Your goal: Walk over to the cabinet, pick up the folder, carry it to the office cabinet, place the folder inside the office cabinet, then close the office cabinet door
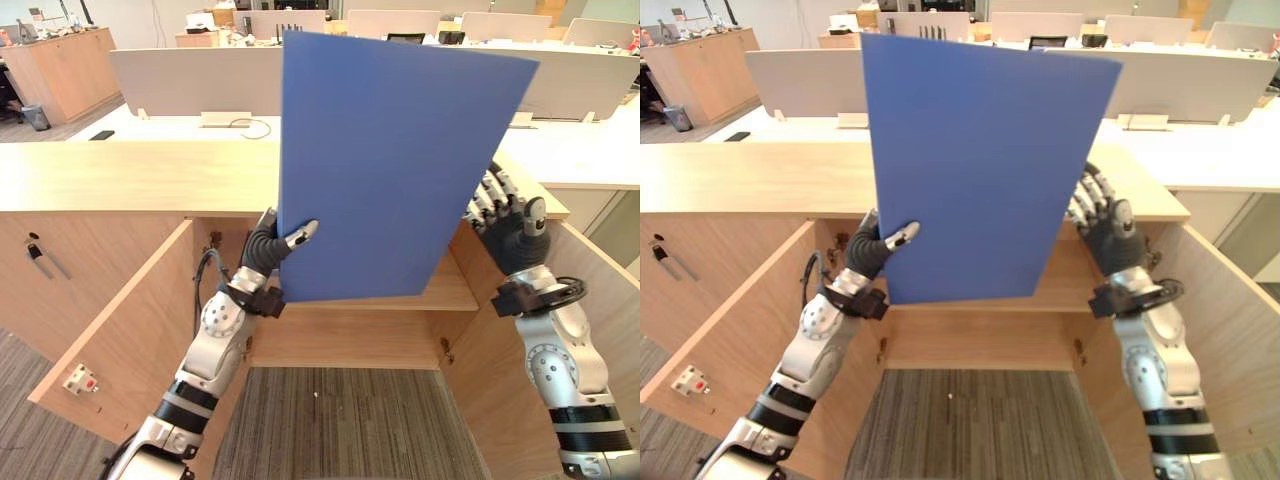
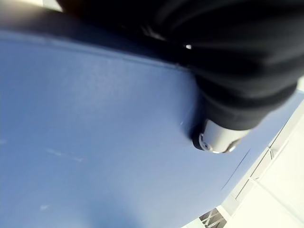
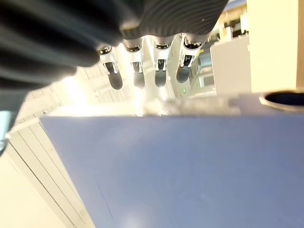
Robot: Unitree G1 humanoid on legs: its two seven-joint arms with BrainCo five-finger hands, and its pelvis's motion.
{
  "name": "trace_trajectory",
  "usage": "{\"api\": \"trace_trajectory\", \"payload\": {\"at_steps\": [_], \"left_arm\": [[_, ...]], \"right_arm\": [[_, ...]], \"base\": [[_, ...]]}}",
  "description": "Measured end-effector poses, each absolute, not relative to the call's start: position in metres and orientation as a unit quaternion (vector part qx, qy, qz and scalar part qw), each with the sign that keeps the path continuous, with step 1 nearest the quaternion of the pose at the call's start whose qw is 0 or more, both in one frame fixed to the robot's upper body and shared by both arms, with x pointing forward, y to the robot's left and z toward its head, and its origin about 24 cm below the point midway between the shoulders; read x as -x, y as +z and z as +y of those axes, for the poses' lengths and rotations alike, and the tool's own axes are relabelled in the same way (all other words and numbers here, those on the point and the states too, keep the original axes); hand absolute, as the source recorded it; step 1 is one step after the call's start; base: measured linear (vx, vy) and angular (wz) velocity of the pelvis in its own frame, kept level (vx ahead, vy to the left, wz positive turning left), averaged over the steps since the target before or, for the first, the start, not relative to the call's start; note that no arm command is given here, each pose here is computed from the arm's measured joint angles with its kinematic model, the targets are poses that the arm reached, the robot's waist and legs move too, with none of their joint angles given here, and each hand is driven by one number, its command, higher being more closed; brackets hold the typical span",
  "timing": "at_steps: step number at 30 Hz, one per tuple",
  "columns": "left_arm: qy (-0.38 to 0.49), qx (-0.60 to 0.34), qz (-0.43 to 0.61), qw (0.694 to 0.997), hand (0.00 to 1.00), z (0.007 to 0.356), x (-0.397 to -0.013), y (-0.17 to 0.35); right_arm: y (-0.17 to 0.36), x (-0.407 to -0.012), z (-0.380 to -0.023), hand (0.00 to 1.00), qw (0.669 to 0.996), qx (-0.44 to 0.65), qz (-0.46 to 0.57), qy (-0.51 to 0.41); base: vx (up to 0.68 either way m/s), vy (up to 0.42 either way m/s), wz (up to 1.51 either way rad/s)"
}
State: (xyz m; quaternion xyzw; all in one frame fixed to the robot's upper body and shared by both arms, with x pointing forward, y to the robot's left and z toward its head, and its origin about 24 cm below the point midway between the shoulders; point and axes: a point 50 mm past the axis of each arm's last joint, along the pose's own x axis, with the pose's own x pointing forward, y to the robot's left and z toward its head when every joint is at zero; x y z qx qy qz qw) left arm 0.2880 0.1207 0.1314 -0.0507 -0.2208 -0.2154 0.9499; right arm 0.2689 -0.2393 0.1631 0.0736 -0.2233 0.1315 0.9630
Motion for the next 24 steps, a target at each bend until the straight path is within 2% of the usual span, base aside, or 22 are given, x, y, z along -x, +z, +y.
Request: {"api": "trace_trajectory", "payload": {"at_steps": [6, 24], "left_arm": [[-0.186, 0.053, -0.221, 0.956, 1.00, 0.132, -0.291, 0.132], [-0.197, 0.061, -0.219, 0.954, 1.00, 0.120, -0.289, 0.130]], "right_arm": [[0.174, -0.263, -0.260, 0.00, 0.963, -0.048, -0.259, 0.058], [0.176, -0.265, -0.252, 0.00, 0.960, -0.052, -0.264, 0.073]], "base": [[0.02, -0.036, -0.01], [0.00, 0.000, 0.00]]}}
